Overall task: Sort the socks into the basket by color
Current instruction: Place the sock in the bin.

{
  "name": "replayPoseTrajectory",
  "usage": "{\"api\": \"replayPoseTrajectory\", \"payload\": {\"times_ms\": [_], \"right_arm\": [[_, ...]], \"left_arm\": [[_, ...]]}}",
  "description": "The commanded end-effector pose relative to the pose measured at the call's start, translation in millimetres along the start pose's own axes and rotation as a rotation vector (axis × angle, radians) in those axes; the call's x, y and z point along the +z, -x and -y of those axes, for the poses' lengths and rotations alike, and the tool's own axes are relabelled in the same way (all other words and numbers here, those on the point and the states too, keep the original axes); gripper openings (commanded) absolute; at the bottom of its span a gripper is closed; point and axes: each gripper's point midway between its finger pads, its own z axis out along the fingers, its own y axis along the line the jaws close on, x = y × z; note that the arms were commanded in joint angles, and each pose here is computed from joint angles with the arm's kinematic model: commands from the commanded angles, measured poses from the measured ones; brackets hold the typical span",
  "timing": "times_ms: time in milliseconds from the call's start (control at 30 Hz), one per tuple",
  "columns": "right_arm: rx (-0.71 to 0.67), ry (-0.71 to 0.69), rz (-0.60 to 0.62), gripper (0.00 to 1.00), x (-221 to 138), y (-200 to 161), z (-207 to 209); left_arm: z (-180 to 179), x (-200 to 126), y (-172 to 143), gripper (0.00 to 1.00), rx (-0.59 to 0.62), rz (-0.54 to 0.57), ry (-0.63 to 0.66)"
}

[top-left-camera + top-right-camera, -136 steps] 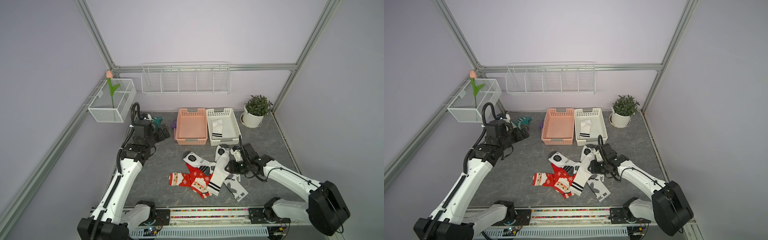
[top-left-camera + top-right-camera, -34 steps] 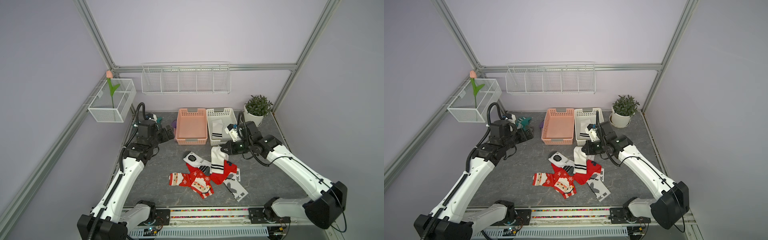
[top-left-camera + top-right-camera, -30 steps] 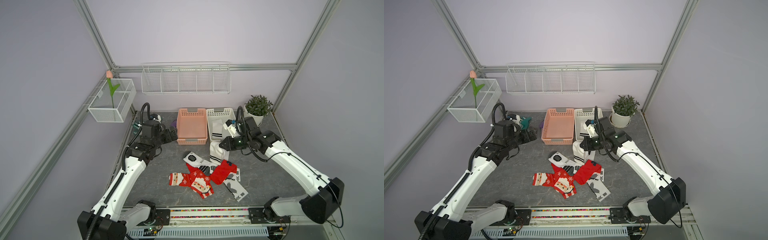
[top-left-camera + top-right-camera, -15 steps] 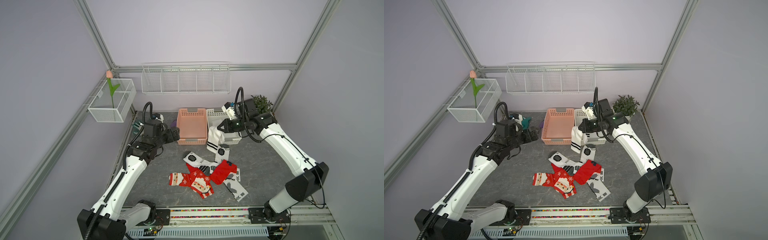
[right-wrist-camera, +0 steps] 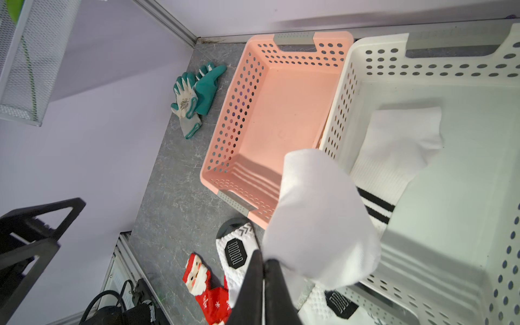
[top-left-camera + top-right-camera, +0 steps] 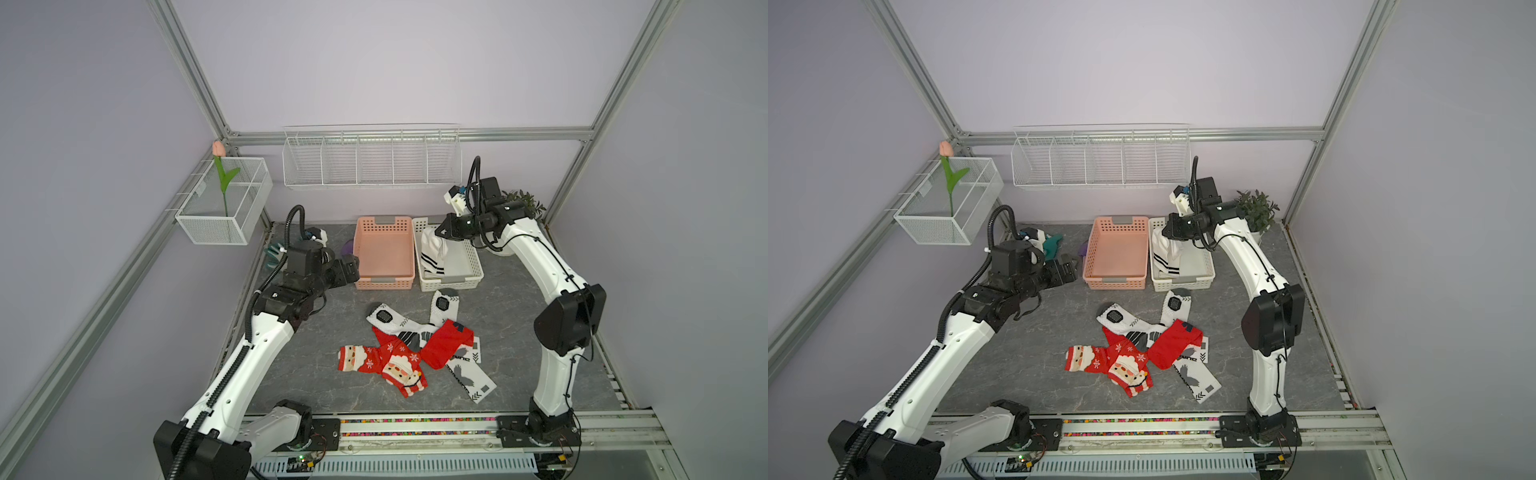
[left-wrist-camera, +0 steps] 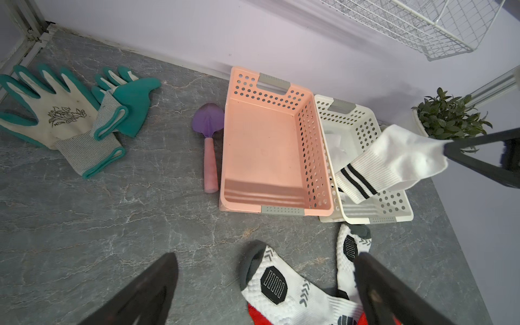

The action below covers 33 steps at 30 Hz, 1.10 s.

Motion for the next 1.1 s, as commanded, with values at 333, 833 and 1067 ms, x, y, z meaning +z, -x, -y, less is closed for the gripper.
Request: {"api": "replayPoseTrajectory", "payload": {"times_ms": [333,833,1067], "right_arm": [[0.061,-0.053,-0.017,0.07,30,23,57],[0.224,-0.146,-0.069,0.08,69,10,151],[0.236,-0.181,-0.082,0.14,77,3,165]], "left_arm": [[-4,-7,0,1.0,0.019,0.015,0.022],[-7,-6,-2,1.0,0.02,0.008,0.033],[-7,-4,-3,1.0,0.02,0.004,0.037]]}}
